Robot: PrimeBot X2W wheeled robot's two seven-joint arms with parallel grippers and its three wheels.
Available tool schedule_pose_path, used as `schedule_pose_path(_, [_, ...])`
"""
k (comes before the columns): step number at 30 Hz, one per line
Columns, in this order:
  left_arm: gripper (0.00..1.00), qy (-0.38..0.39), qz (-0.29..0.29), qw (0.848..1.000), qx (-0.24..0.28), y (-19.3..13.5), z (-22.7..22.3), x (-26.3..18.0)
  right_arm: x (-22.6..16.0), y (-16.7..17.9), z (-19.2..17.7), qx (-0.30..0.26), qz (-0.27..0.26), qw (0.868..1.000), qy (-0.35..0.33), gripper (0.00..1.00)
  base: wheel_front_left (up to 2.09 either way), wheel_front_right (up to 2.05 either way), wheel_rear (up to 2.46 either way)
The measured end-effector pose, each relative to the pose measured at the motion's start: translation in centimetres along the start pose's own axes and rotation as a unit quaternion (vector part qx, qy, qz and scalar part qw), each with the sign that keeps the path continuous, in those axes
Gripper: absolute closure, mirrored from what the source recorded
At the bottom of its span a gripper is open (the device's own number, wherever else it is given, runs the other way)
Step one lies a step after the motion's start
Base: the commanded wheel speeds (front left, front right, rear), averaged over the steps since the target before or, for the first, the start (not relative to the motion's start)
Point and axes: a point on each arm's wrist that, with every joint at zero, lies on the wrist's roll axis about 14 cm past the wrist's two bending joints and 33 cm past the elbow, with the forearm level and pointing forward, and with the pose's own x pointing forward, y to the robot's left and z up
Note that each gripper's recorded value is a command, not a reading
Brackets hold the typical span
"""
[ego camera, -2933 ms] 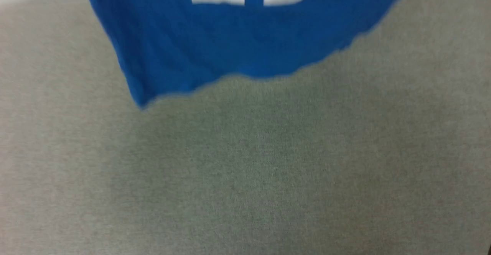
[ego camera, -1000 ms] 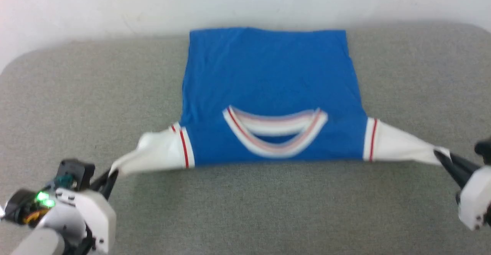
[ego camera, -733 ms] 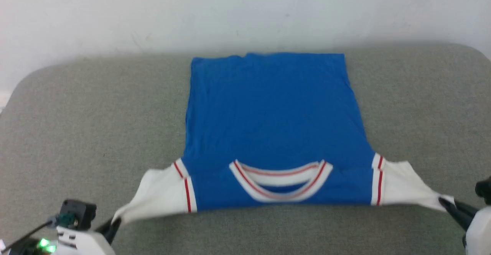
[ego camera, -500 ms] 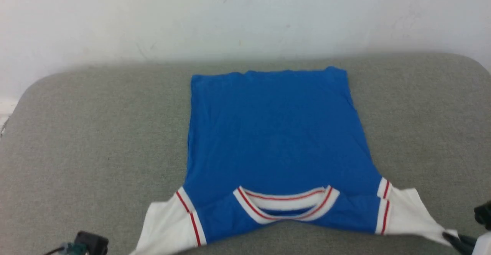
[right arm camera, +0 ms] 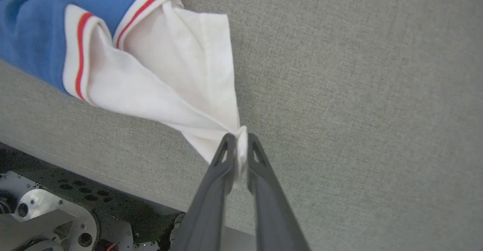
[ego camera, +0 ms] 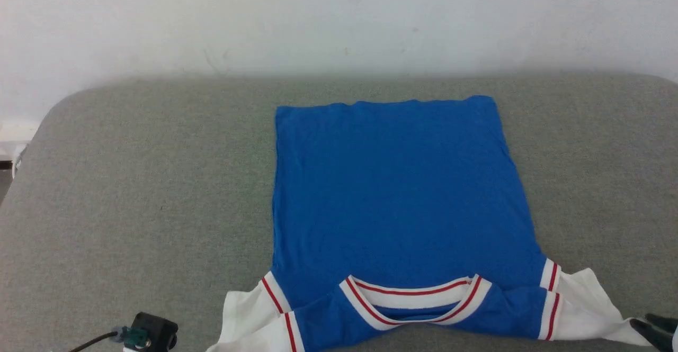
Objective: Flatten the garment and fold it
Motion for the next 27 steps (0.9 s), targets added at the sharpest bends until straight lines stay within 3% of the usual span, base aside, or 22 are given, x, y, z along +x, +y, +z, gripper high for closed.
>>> schedule_pose_path(4, [1.0,-0.025,-0.016,1.0,-0.007,-1.1,1.8,0.3,0.7,0.1,3.1,0.02,0.009,0.999,-0.023,0.0,0.0,0.0,0.0])
schedule_pose_path(13, [1.0,-0.065,-0.051,0.997,-0.009,-3.8,5.6,0.0,3.2,-0.3,14.0,0.0,0.02,0.997,-0.081,0.0,0.0,0.0,0.0])
schedule_pose_path(27, [1.0,-0.089,-0.058,0.994,-0.025,-5.6,8.2,1.4,14.2,-0.6,25.3,-0.035,0.003,0.998,-0.045,0.0,0.0,0.0,0.0])
